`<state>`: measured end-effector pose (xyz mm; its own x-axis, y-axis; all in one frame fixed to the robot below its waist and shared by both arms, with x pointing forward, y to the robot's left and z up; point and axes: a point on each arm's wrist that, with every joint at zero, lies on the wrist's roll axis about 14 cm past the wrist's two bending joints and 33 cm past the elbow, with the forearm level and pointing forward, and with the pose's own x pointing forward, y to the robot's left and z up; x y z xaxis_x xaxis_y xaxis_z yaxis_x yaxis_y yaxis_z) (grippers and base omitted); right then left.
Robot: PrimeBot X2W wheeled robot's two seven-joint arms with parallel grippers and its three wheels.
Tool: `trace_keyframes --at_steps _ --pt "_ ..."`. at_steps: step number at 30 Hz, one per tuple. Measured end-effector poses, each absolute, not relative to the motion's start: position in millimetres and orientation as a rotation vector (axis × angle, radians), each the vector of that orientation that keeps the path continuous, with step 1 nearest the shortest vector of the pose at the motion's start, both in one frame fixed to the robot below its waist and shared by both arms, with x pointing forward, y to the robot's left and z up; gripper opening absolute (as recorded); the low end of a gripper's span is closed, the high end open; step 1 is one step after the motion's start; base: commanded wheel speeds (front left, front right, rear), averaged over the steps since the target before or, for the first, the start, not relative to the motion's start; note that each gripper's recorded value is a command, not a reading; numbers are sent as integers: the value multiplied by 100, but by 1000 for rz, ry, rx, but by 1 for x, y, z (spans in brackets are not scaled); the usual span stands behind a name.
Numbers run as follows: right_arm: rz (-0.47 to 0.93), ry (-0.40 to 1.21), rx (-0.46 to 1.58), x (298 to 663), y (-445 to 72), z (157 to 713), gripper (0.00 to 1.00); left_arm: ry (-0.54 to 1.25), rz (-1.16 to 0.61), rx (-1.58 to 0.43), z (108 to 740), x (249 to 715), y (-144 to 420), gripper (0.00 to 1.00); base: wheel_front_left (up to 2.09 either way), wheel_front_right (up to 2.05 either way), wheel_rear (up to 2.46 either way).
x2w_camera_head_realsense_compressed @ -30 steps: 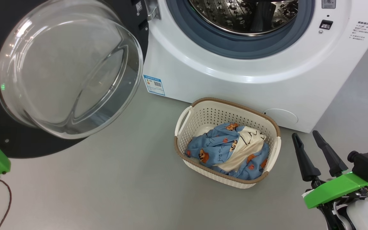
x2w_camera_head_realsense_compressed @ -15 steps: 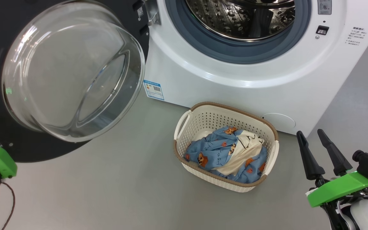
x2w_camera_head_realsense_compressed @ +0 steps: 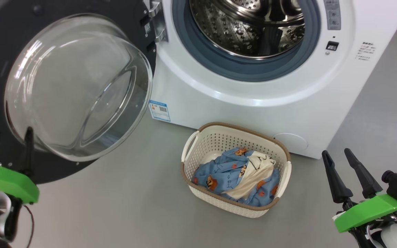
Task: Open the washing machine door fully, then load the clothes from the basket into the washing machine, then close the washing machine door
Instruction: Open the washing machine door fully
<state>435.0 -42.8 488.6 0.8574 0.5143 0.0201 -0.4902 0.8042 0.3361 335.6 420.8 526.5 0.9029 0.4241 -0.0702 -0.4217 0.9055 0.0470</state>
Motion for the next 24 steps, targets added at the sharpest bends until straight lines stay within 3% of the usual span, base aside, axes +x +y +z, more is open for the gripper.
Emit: trace_keyframes --at_steps 24 --pt "317 -34 275 389 -146 517 100 -55 61 -153 547 377 249 100 0 0 0"
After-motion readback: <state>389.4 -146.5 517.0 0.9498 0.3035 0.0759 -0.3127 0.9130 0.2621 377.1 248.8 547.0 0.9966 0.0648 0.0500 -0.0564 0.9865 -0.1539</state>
